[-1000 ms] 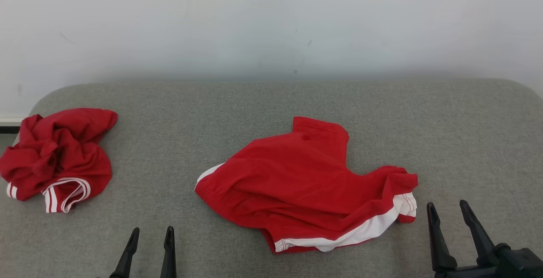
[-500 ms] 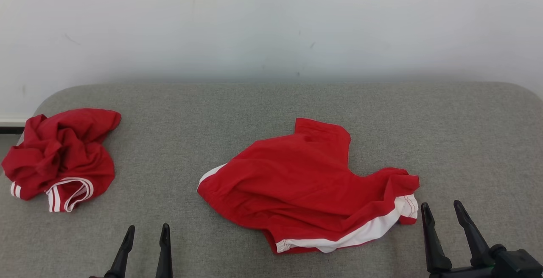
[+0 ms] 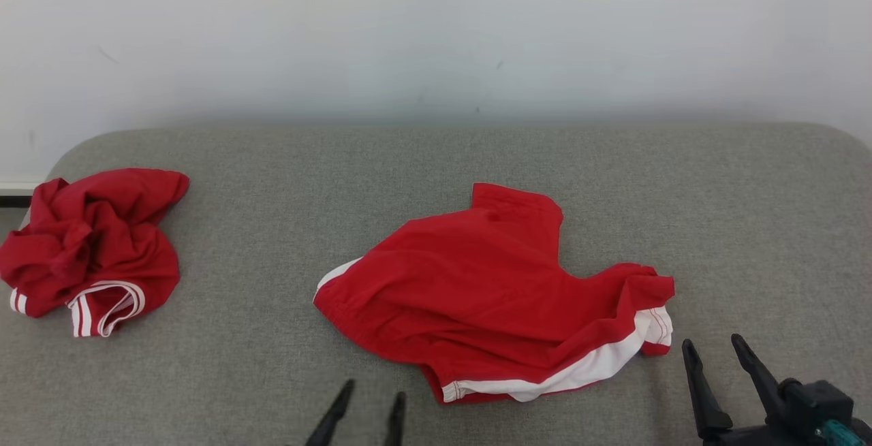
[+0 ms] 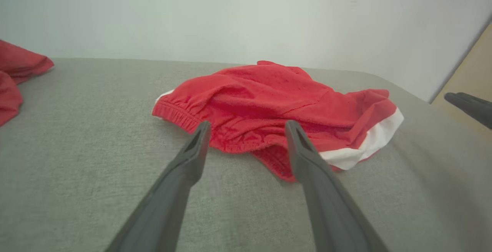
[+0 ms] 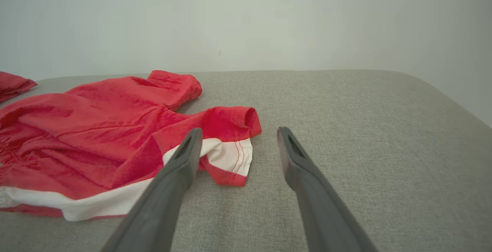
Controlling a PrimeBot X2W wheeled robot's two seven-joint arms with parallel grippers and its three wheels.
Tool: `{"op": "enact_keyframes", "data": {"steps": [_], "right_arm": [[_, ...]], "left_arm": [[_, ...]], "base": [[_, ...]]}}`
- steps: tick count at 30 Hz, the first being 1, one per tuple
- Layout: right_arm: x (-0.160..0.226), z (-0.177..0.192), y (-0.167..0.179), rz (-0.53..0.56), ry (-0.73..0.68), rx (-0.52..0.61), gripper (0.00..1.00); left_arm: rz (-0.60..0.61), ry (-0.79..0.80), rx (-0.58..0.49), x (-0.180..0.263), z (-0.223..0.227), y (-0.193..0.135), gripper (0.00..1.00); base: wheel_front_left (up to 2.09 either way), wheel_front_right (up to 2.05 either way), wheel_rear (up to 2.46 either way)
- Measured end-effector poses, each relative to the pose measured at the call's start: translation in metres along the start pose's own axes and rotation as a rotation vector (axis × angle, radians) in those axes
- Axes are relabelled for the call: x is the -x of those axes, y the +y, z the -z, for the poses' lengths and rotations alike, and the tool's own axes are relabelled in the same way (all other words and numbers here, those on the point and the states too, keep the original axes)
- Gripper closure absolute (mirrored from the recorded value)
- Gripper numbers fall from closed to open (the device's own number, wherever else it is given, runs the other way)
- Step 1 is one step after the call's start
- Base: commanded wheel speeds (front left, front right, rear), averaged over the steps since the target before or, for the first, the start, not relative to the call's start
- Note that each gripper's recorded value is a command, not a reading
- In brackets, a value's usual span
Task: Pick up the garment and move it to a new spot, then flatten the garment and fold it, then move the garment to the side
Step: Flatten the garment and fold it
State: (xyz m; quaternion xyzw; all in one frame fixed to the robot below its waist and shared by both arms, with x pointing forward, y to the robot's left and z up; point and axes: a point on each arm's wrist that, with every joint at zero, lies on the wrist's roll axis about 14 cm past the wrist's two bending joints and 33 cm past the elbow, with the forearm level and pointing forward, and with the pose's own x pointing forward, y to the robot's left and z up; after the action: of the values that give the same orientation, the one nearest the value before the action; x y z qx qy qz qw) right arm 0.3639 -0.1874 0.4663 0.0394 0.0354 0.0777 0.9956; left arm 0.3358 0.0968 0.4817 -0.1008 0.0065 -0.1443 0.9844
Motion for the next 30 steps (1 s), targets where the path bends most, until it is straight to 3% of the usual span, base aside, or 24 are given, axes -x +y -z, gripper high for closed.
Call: {"op": "enact_keyframes", "data": {"steps": [4,8,23,27,28,29,30], "right_arm": [[-0.014,0.019,-0.01,-0.017,0.098,0.049,0.0],[-0.03,0.031,-0.012,-0.032,0.153,0.063,0.0],[-0.069,0.072,-0.008,-0.086,0.315,0.074,0.0],[-0.074,0.081,-0.002,-0.104,0.34,0.061,0.0],[-0.076,0.081,-0.001,-0.104,0.339,0.053,0.01],[-0.077,0.082,0.0,-0.107,0.34,0.044,0.51],[-0.078,0.083,0.001,-0.109,0.343,0.039,0.77]], "left_arm": [[0.185,0.085,0.002,-0.007,0.025,-0.052,0.0],[0.277,0.146,0.007,-0.012,0.042,-0.076,0.0],[0.239,0.28,0.027,-0.044,0.079,-0.05,0.0],[0.265,0.298,0.03,-0.049,0.084,-0.057,0.0],[0.272,0.306,0.035,-0.049,0.086,-0.059,0.11],[0.276,0.311,0.039,-0.05,0.087,-0.061,0.39],[0.276,0.315,0.042,-0.05,0.088,-0.061,0.89]], "base": [[0.0,0.0,0.0],[0.0,0.0,0.0],[0.0,0.0,0.0],[0.0,0.0,0.0],[0.0,0.0,0.0],[0.0,0.0,0.0],[0.0,0.0,0.0]]}}
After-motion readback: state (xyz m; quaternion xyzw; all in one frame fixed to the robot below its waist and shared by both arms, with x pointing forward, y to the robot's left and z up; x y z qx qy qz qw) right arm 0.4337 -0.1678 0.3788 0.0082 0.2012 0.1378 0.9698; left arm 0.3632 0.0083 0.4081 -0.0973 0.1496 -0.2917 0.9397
